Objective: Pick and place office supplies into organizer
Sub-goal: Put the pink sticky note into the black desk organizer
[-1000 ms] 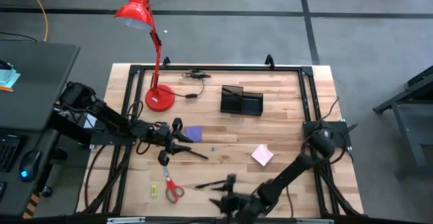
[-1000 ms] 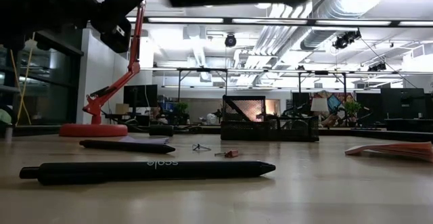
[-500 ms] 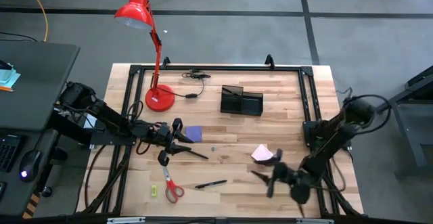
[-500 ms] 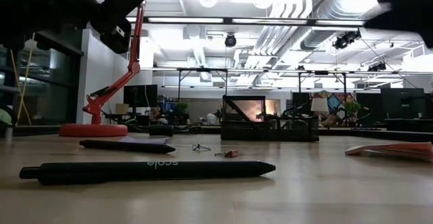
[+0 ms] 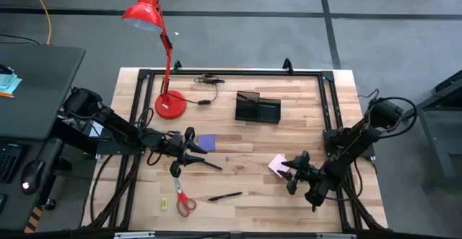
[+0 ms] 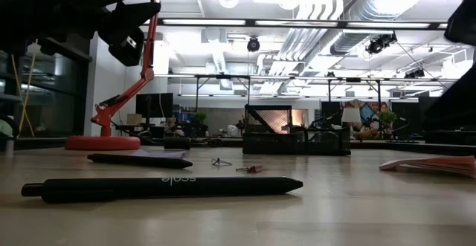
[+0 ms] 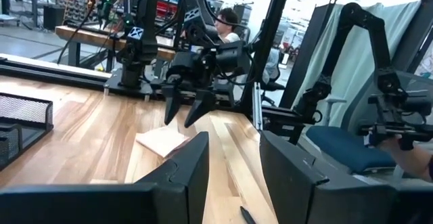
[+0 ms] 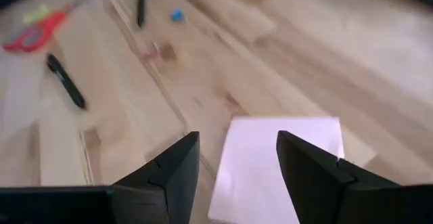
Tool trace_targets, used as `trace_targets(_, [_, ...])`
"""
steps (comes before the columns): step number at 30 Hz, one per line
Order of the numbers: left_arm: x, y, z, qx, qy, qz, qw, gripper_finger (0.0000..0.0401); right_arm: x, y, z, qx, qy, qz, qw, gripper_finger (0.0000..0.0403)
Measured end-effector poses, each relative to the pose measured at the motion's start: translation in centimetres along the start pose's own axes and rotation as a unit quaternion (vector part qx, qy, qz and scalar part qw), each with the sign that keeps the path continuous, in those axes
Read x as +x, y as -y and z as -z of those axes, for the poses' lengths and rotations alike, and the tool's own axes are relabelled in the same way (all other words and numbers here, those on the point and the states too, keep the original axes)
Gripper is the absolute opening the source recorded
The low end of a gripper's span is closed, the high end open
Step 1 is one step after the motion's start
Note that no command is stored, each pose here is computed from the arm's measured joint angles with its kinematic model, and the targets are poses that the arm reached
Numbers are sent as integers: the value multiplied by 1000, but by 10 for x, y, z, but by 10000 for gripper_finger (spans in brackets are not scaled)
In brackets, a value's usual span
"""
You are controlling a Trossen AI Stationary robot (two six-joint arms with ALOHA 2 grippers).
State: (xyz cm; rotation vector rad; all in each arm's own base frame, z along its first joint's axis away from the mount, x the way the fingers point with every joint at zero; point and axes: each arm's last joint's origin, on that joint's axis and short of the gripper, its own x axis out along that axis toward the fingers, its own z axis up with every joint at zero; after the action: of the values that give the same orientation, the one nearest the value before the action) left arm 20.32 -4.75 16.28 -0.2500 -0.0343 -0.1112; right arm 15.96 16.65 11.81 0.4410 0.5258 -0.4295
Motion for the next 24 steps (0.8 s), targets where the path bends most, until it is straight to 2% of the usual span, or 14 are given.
trace_targets(4, [0, 0, 0, -2, -2, 0, 1000, 117, 4, -2, -2, 15, -28, -9, 999, 207])
trace_targets(9, [0, 0, 1, -1, -6, -1, 1000, 117, 12, 4, -7, 15, -60, 17, 998, 230])
trace_targets(13, [0, 0, 2, -1, -8, -2, 1000, 117, 21, 7, -12, 54, -97, 29, 993, 237])
trace_targets(16, [0, 0, 2, 0, -9, -2, 1000, 117, 26, 7, -15, 66, -127, 26, 989, 234])
trace_targets(20, [0, 0, 2, 0, -10, -2, 1000, 117, 27, 7, -17, 66, -126, 23, 990, 218])
trace_targets(24, [0, 0, 2, 1, -11, -2, 1000, 117, 28, 1, -18, 88, -145, -7, 985, 203])
